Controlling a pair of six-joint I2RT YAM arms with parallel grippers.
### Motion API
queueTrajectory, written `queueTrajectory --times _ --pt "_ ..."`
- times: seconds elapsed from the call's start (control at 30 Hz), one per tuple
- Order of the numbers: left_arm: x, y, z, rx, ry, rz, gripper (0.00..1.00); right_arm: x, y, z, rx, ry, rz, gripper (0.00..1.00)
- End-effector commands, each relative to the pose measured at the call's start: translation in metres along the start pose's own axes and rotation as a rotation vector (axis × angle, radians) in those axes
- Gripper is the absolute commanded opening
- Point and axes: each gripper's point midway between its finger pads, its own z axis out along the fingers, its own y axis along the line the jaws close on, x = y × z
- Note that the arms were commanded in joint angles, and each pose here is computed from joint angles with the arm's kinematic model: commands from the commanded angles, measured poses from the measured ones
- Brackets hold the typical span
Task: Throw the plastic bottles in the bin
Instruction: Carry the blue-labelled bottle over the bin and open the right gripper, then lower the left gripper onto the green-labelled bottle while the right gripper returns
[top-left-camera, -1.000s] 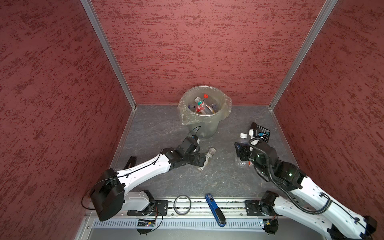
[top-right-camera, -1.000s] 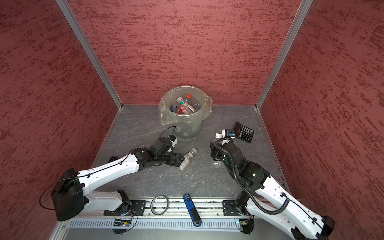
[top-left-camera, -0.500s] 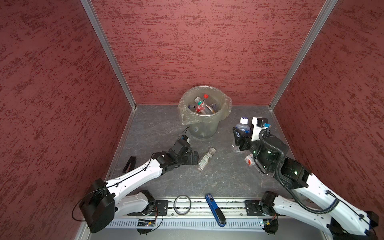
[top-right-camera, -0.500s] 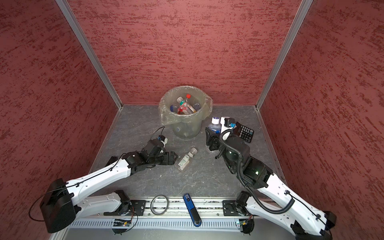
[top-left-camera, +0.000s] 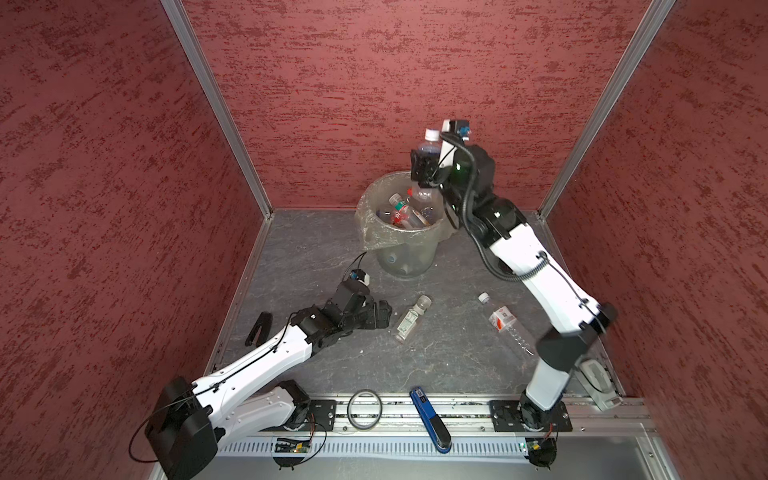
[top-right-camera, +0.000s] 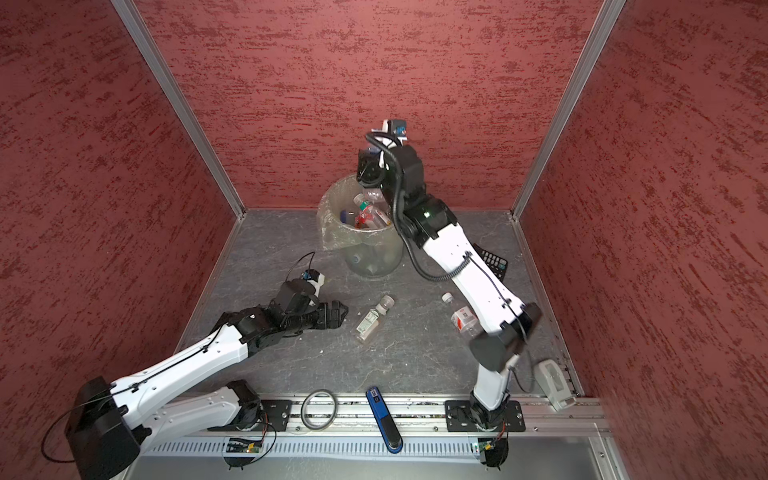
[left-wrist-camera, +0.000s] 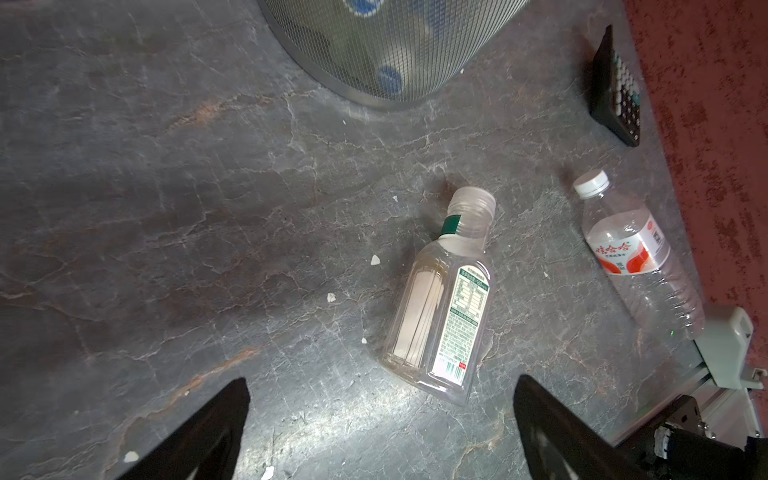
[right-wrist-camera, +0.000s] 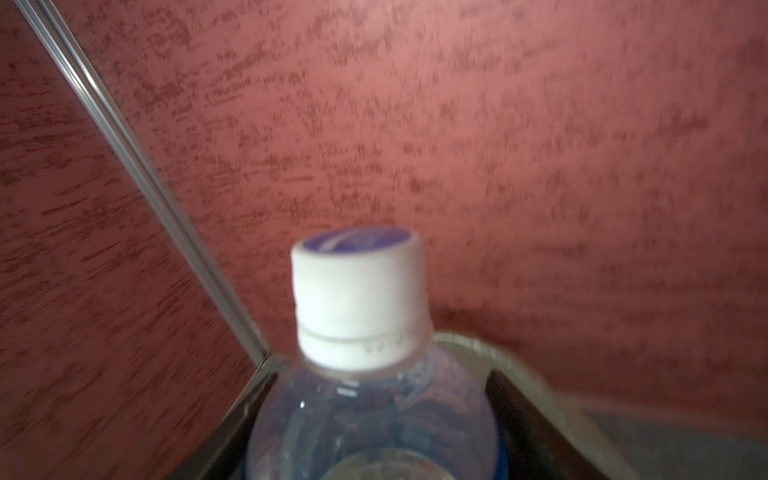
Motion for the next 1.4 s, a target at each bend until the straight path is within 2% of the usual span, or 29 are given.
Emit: queueTrajectory --times 0.0,0.07,0.17,0.37,0.5,0.7,0.93,1.13,1.37 --pt "-0.012 0.001 -0.015 0.003 -0.037 0.002 0.99 0.021 0.001 0.014 -0.01 0.143 -0.004 0.93" --pt "-0.013 0.002 -0.019 0.011 -0.049 0.0 0.99 0.016 -0.002 0.005 0.002 0.144 0.003 0.97" --pt "-0.01 0.001 -0.015 0.028 -0.04 -0.001 0.99 0.007 -0.008 -0.005 0.024 0.13 0.002 0.99" --pt "-0.008 -0.008 -0.003 0.051 -0.004 0.027 0.99 -0.043 -0.017 -0.068 0.016 -0.002 0.014 0.99" --pt "-0.013 -0.017 0.003 0.069 0.01 0.057 0.99 -0.037 -0.031 -0.097 0.046 0.026 0.007 0.99" --pt "-0.012 -0.038 0.02 0.099 0.071 0.127 1.0 0.014 -0.064 -0.131 0.119 0.123 -0.021 0.99" --pt "0.005 -0.064 0.05 0.107 0.167 0.213 1.0 0.109 -0.111 -0.169 0.242 0.294 0.02 0.99" --pt "0.024 -0.073 0.076 0.068 0.241 0.279 0.99 0.169 -0.147 -0.211 0.321 0.39 0.037 0.99" --pt "0.04 -0.073 0.096 0.023 0.303 0.346 0.99 0.233 -0.166 -0.251 0.334 0.509 0.1 0.99"
